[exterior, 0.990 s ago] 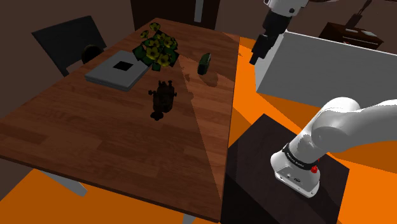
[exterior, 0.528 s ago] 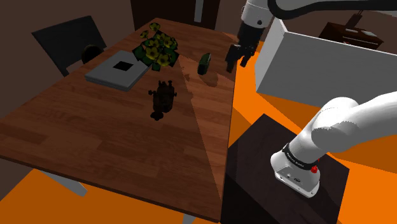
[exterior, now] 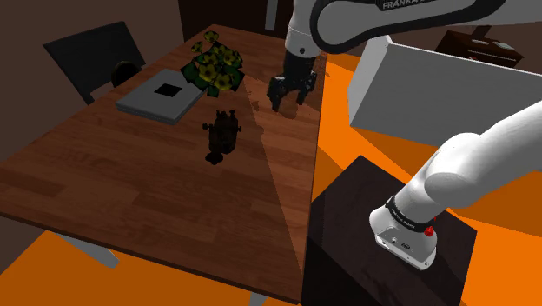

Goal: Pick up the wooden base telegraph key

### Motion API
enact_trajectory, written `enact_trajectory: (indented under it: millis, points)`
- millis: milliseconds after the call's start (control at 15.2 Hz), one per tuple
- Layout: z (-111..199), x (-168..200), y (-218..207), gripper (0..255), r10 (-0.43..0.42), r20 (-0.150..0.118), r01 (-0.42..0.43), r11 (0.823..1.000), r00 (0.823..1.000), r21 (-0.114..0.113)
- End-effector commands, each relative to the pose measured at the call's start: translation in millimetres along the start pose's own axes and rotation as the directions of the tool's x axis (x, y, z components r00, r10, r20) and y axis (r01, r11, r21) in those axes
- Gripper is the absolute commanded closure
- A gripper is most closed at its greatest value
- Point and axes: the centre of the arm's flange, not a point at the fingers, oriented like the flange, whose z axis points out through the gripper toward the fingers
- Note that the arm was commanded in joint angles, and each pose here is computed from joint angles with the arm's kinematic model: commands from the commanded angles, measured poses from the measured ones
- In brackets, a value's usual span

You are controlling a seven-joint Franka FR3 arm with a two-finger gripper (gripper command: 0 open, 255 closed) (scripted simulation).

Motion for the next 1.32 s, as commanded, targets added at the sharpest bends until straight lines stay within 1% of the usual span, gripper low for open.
enact_trajectory:
  millis: [0,264,528,792,1122,1188,1254]
  points:
    - [15.4,15.5,-18.4,0,0.040,0.003,-0.040,0.999,0.999,-0.004]
    - [44.0,46.0,-53.1,0,0.114,0.007,-0.113,0.993,0.994,-0.015]
    - [73.2,78.7,-85.2,0,0.187,0.011,-0.186,0.982,0.982,-0.026]
    - [102.9,113.6,-114.4,0,0.259,0.014,-0.258,0.965,0.966,-0.037]
    - [140.7,159.8,-146.8,0,0.347,0.017,-0.345,0.937,0.938,-0.052]
    - [145.3,165.6,-150.5,0,0.357,0.017,-0.356,0.933,0.934,-0.054]
    - [150.6,165.5,-150.3,0,0.357,0.017,-0.356,0.933,0.934,-0.054]
